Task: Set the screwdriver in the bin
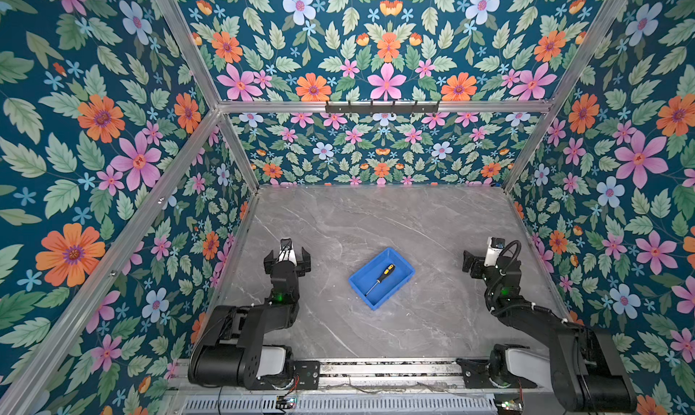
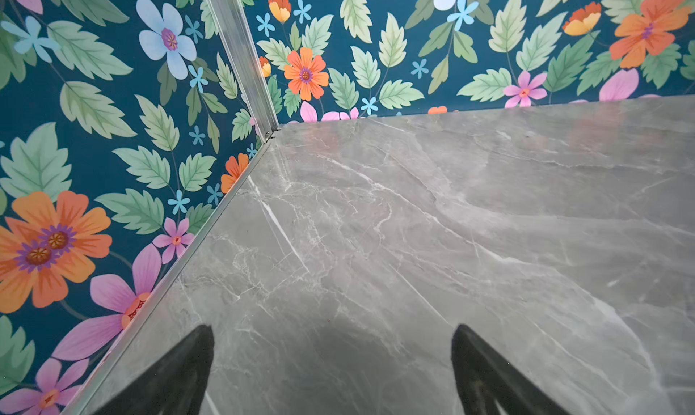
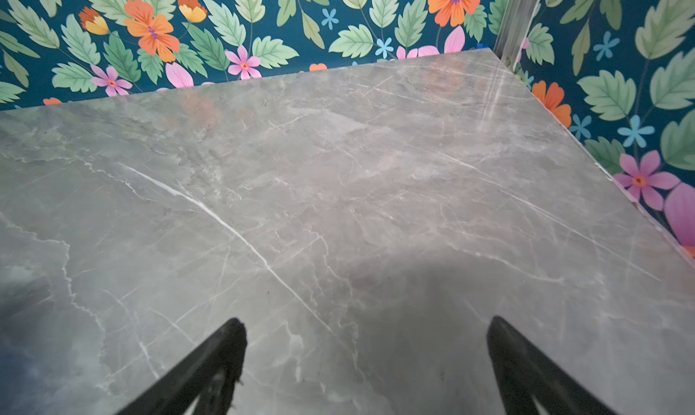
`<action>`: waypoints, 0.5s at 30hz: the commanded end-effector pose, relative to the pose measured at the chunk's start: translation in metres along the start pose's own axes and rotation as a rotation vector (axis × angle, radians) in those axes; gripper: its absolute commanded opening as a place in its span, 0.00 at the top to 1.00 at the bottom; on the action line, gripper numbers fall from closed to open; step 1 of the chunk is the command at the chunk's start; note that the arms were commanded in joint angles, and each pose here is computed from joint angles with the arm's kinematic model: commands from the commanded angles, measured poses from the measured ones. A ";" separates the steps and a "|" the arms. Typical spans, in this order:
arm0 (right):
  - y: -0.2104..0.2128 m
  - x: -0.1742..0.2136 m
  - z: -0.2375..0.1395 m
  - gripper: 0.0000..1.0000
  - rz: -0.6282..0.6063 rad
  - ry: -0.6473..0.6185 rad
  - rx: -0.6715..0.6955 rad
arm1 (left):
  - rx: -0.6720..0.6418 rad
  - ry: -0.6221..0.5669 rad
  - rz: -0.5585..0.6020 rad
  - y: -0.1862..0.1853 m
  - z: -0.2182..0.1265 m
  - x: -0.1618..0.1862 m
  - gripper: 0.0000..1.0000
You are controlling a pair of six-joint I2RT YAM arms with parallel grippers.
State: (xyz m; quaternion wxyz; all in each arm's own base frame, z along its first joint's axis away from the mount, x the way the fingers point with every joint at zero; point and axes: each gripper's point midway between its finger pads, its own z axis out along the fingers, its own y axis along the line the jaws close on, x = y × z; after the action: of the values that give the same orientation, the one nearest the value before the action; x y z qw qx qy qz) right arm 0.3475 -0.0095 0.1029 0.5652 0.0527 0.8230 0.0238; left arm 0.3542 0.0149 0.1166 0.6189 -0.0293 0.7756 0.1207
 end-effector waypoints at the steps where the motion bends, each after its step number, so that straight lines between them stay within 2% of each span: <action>1: 0.007 -0.017 0.008 0.01 -0.023 -0.077 -0.039 | 0.025 -0.121 -0.073 -0.003 0.007 -0.029 0.01; 8: 0.007 -0.006 0.021 0.01 -0.029 -0.082 -0.044 | 0.035 -0.064 -0.110 0.000 0.030 -0.006 0.00; 10: 0.007 -0.003 0.025 0.01 -0.029 -0.031 -0.040 | 0.043 -0.038 -0.112 0.000 0.034 -0.001 0.00; 15: 0.002 -0.004 0.030 0.01 -0.014 -0.018 -0.028 | 0.044 -0.051 -0.119 0.001 0.035 -0.004 0.00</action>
State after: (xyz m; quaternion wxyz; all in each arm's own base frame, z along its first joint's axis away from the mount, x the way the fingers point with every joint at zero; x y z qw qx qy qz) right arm 0.3760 -0.0072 0.0969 0.5747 0.0361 0.8170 0.0306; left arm 0.3856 0.0258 0.1063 0.6321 -0.0570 0.7687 0.0794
